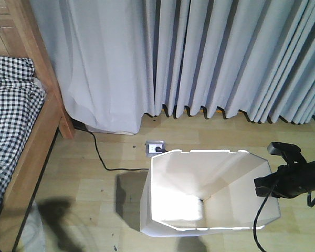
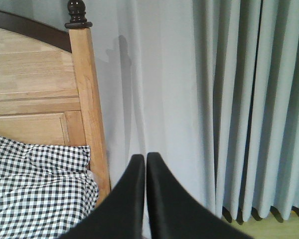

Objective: Move trash bin to bedside with robot
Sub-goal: 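Drive forward past the bed toward the curtains carrying the bin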

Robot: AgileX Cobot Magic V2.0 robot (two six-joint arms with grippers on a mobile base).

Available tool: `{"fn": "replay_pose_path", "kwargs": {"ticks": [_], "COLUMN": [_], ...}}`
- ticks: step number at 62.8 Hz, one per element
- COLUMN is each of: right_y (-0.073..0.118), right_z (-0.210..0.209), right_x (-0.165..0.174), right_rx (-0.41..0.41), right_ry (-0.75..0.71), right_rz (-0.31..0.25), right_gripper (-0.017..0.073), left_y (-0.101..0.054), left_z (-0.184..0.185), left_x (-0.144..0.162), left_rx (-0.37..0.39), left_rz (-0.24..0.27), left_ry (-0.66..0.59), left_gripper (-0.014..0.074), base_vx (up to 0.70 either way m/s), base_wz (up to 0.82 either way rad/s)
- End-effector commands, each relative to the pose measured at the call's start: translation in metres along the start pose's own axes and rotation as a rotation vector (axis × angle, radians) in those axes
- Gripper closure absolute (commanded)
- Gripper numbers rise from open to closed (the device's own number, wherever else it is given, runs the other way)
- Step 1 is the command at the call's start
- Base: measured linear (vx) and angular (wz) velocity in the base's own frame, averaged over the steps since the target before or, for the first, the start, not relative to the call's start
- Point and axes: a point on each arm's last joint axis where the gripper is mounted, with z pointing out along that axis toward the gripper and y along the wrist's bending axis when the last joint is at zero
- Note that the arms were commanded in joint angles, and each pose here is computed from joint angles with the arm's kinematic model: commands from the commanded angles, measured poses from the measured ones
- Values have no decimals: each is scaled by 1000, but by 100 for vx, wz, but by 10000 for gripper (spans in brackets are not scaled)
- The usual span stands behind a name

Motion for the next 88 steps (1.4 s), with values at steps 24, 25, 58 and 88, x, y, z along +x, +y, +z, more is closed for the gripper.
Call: {"fn": "replay_pose_path", "kwargs": {"ticks": [24,25,58,88], "right_y": [21,21,21,21], "right_z": [-18,-18,-18,-18], "right_x": [-15,-15,-15,-15], "right_rx": [-179,-179,-179,-179], "right_ry": [-95,-95,-95,-95], "right_rz": [0,0,0,0], "right_gripper": [561,561,561,561], "left_y": [0,0,0,0], "left_z": [-1,-1,-1,-1], "left_x": [-4,-4,-4,-4], "left_rx": [7,7,7,7], "left_rz": [-23,-23,-23,-23], "left_ry": [-77,-77,-77,-77], "left_gripper": [600,600,600,600], "base_vx": [11,11,12,11], "base_wz": [2,1,-1,-1]}}
